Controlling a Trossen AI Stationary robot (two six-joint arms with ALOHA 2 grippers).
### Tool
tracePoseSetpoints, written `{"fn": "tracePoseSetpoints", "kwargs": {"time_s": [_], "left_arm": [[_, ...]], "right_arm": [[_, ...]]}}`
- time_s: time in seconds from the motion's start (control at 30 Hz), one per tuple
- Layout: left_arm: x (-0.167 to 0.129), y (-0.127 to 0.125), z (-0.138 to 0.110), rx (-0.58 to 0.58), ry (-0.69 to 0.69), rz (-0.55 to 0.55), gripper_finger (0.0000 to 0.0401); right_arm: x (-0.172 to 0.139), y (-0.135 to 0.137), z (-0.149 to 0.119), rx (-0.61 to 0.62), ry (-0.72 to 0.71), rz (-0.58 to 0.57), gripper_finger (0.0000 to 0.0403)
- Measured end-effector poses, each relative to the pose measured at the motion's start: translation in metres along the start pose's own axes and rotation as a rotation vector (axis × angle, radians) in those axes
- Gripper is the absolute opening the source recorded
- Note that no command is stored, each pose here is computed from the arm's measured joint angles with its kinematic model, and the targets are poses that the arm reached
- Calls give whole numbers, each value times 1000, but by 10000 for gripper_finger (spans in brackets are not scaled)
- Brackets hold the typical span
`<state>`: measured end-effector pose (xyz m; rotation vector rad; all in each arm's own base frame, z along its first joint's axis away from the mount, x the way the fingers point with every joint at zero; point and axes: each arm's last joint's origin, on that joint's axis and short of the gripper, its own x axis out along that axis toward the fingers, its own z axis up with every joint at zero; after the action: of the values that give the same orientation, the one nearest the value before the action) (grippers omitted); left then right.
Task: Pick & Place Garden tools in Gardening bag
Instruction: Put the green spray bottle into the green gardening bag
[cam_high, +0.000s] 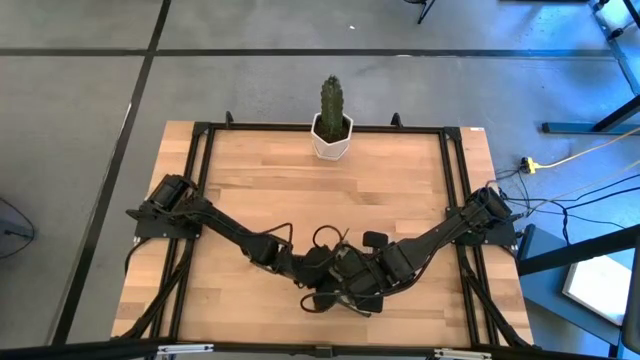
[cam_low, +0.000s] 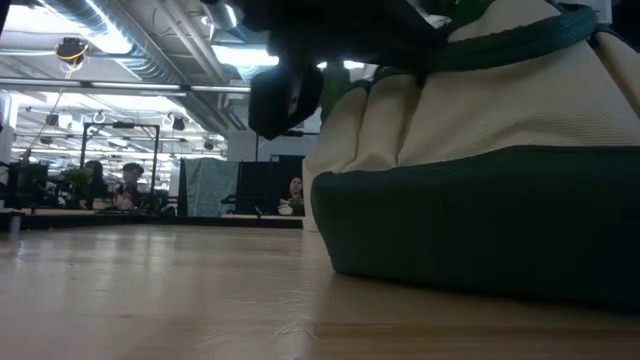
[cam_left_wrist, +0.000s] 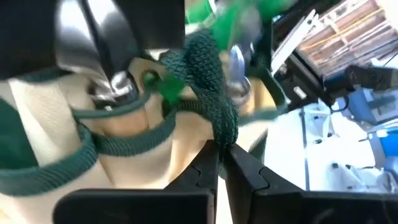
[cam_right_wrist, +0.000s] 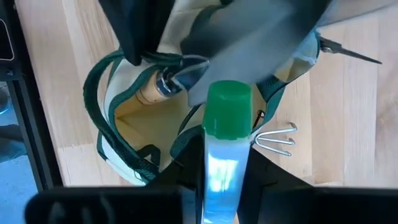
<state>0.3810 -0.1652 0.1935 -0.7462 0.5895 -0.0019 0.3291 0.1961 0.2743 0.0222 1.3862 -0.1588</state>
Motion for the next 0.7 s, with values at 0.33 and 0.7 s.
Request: {"fn": "tracePoseSetpoints", "kwargs": {"time_s": [0.33, 0.7], "left_arm": [[-3, -9, -17, -9, 8, 29, 3], [-6, -9, -30, -3, 60, 68, 2]], "right_arm": [[1, -2, 2, -29, -6, 1, 51], [4, -2, 2, -65, 8, -14, 135]]}}
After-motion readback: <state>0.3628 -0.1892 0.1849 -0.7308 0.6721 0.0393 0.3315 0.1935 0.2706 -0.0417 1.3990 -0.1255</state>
